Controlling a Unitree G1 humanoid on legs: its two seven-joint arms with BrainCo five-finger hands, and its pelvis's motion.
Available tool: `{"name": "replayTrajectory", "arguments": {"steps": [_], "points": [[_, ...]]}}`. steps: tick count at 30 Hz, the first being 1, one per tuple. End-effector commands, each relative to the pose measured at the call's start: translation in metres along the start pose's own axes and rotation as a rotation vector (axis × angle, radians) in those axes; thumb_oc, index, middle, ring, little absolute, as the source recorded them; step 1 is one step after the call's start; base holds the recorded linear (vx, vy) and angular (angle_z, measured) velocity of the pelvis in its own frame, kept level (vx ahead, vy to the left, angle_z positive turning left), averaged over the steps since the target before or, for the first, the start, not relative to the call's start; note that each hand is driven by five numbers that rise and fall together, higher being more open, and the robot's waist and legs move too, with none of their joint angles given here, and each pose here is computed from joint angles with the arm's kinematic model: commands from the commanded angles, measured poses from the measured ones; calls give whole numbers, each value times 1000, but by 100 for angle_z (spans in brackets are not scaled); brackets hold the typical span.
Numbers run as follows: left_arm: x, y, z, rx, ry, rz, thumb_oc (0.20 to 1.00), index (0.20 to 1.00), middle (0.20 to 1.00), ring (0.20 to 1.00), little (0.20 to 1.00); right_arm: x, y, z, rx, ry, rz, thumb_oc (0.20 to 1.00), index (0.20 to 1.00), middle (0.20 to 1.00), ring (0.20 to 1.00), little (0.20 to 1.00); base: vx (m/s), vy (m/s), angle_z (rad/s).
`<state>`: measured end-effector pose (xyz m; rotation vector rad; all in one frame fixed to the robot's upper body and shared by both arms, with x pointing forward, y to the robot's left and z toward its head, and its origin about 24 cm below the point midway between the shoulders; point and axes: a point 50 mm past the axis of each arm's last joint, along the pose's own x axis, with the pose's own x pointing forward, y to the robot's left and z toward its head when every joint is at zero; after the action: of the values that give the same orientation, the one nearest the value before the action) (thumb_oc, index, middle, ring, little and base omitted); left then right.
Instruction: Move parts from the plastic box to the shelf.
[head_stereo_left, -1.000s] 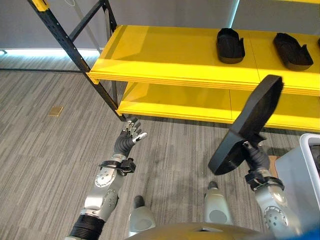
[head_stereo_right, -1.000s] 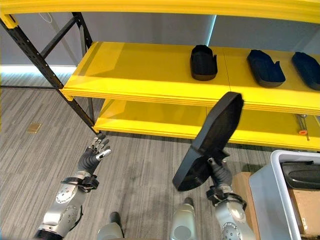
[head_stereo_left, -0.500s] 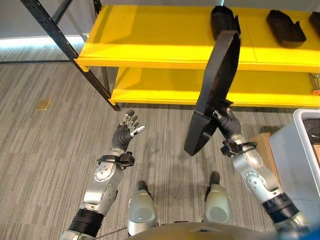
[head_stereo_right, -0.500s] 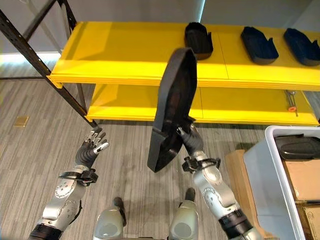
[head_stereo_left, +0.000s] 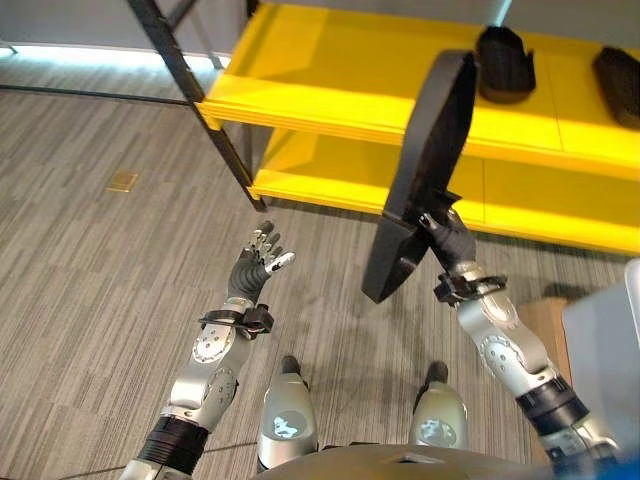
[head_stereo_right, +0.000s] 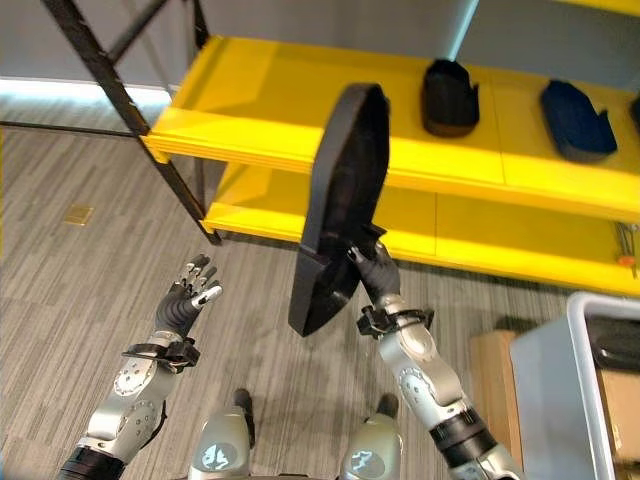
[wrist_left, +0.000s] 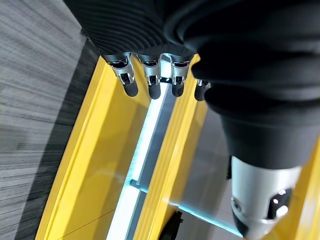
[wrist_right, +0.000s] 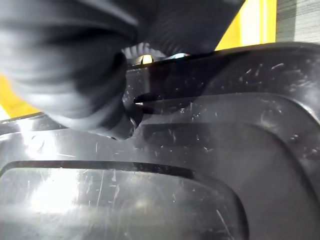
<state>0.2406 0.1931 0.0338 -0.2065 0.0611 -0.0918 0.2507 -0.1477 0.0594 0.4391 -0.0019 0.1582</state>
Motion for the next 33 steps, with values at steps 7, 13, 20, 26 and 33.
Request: {"name": "replayTrajectory", "arguments": {"steps": [7, 13, 20, 26, 33], "points": [[-12, 12, 23, 14, -110, 13, 1000, 1000, 1000, 1000, 1000, 21, 36, 31, 22, -156, 180, 200, 200, 200, 200, 200, 218, -20, -66], [-21, 7, 8, -78, -82, 19, 1000, 1000, 1000, 1000, 1000, 8, 21, 35, -8, -169, 167, 200, 200, 200, 200, 200, 276, -207, 16], [-22, 5, 10, -87, -95, -1, 1000, 1000, 1000, 1000, 1000, 0, 13, 47, -68, -207, 178, 200, 200, 200, 200, 200, 148, -204, -3], [-13, -10, 16, -100, -117, -52, 1000, 1000, 1000, 1000, 1000, -3, 5, 54, -88, -241, 122, 200, 200, 200, 200, 200, 32, -79, 33], [-7, -16, 27, -69, -161, -92, 1000, 1000, 1000, 1000, 1000, 3, 21, 54, -21, -277, 152, 200, 200, 200, 200, 200, 70, 140, -11]]}}
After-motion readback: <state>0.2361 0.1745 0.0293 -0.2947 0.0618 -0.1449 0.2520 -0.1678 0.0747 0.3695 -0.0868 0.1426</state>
